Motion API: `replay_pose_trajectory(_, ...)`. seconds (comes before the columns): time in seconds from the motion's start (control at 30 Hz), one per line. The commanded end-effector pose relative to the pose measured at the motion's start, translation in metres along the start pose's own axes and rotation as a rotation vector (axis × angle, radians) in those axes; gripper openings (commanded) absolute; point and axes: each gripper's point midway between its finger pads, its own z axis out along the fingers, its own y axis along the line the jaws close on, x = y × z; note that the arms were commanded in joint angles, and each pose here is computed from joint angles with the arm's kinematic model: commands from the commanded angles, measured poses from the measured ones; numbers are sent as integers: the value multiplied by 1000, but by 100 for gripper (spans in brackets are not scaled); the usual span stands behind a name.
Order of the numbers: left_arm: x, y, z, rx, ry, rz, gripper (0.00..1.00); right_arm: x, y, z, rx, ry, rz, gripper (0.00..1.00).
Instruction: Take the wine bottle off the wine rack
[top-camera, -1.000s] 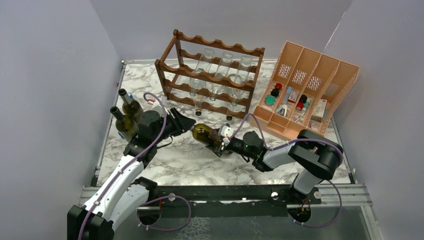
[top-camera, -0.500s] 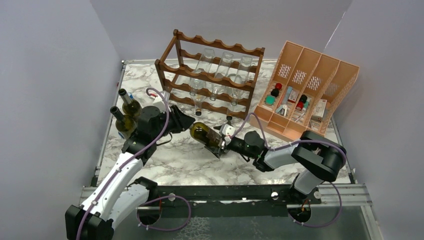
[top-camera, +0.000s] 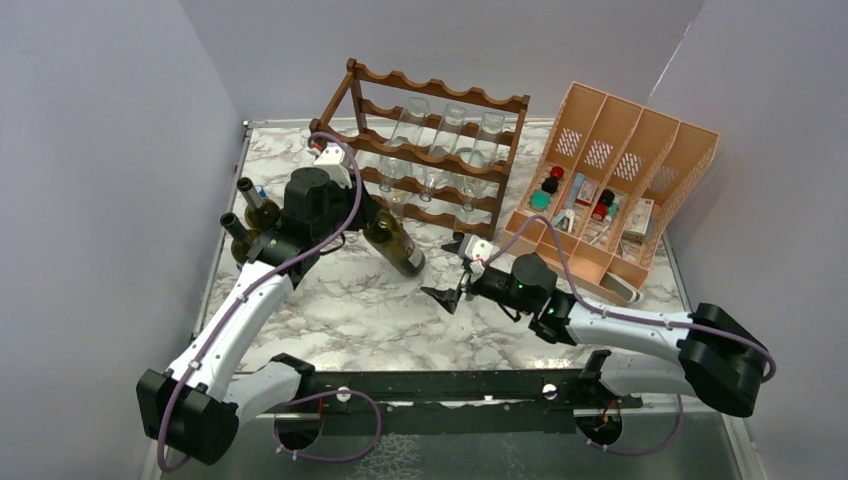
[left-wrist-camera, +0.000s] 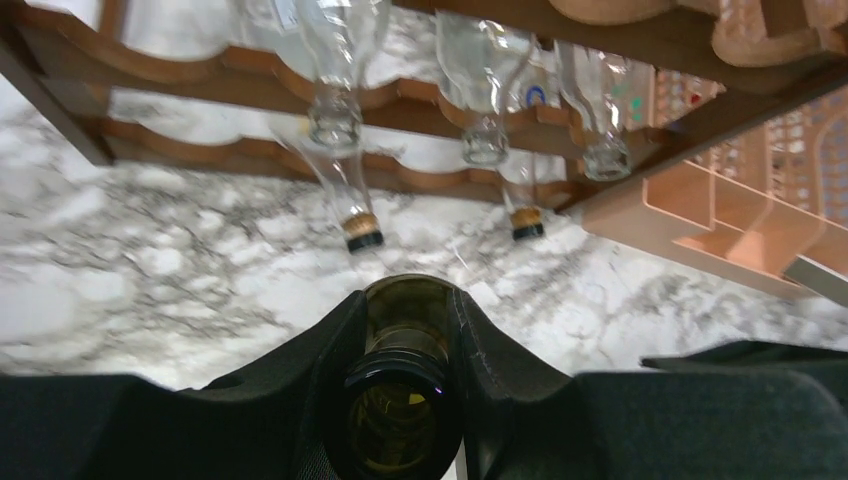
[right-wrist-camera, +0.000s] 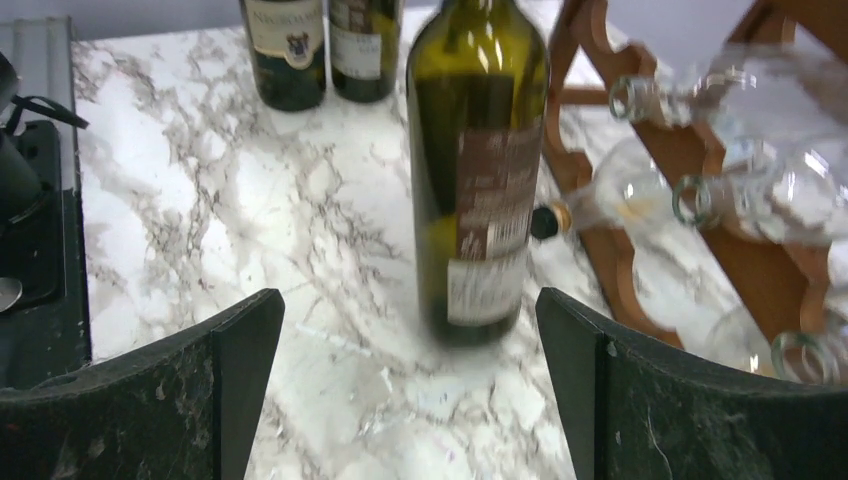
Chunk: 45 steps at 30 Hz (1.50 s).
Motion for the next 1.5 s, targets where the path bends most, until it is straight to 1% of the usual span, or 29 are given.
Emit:
replay_pose_trajectory(0.0, -69, 10, -4, -117, -142, 156, 0, 31, -15, -21, 125, 253, 124, 99)
replay_pose_trajectory(0.07, -83, 18, -4, -167, -155, 186, 0, 26, -29, -31, 240, 269, 208, 99)
replay_pose_trajectory(0.13, -99, 24, -6, -201, -174, 202, 0, 17, -38, -39, 318, 273, 287, 99)
replay_pose_trajectory(0.27, -123, 49, -12, -274, -200, 192, 0, -3, -42, -46, 379, 272, 416, 99)
replay_pose_trajectory(0.33, -132, 61, -16, -311, -216, 187, 0, -14, -41, -47, 374, 279, 454, 99)
replay_pose_trajectory(0.47, -150, 77, -21, -389, -249, 197, 0, -31, -41, -47, 359, 295, 456, 99)
replay_pose_trajectory(0.67, -173, 109, -31, -556, -289, 218, 0, -39, -56, -56, 456, 355, 457, 99)
replay_pose_trajectory(0.8, -180, 124, -30, -618, -311, 225, 0, -42, -56, -60, 470, 384, 489, 99)
replay_pose_trajectory(0.97, -191, 148, -31, -701, -329, 237, 0, -56, -59, -64, 510, 403, 550, 99)
replay_pose_trajectory(1.17, -189, 166, -17, -700, -303, 214, 0, -70, -67, -69, 552, 428, 549, 99)
replay_pose_trajectory(1.47, -184, 196, -10, -743, -283, 161, 0, -73, -63, -69, 535, 421, 562, 99)
